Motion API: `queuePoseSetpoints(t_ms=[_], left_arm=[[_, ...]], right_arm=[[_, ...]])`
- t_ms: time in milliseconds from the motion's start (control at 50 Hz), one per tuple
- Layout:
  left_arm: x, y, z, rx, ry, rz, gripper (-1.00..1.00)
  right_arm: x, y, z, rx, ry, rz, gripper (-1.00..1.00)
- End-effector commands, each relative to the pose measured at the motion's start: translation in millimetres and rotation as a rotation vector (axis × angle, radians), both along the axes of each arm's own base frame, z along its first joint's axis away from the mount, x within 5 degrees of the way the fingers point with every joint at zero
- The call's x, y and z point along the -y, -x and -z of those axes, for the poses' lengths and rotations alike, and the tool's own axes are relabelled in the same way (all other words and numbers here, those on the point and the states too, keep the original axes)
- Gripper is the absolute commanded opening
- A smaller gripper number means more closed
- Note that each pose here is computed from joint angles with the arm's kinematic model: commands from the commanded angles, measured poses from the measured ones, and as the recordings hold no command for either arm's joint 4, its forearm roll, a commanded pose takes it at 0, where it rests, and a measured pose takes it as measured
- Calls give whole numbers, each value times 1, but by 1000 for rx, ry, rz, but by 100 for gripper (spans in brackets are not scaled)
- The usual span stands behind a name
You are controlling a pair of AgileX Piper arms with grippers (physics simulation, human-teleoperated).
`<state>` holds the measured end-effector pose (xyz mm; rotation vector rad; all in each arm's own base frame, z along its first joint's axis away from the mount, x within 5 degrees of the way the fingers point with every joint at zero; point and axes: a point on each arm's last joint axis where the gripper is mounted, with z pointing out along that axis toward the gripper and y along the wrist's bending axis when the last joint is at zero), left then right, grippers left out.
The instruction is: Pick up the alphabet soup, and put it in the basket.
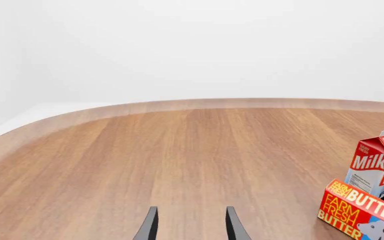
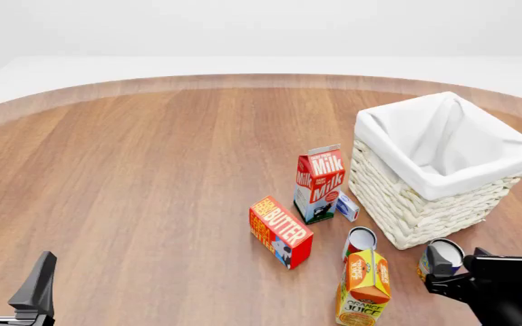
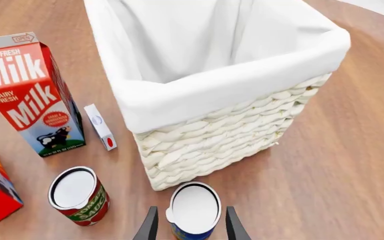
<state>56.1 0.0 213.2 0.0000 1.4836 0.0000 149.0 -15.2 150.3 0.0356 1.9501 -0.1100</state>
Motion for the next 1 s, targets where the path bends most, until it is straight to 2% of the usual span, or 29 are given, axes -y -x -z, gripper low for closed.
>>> queuePoseSetpoints(t_ms=[20, 240, 280, 300, 960, 980, 1000], left_arm=[[0, 0, 0, 0, 0, 0, 100], [0, 0, 0, 0, 0, 0, 100], [0, 0, 0, 0, 0, 0, 100], [0, 0, 0, 0, 0, 0, 100], [0, 0, 0, 0, 0, 0, 100], [0, 0, 0, 0, 0, 0, 100], [0, 0, 0, 0, 0, 0, 100]], right_arm=[[2, -4, 7, -14, 0, 6, 100], [2, -9, 16, -29, -2, 6, 100], [2, -13, 25, -42, -5, 6, 100], [2, -19, 50, -87, -15, 0, 100], [1, -18, 58, -128, -30, 5, 100], [1, -18, 57, -122, -38, 9, -100], [1, -18, 57, -120, -38, 9, -100]])
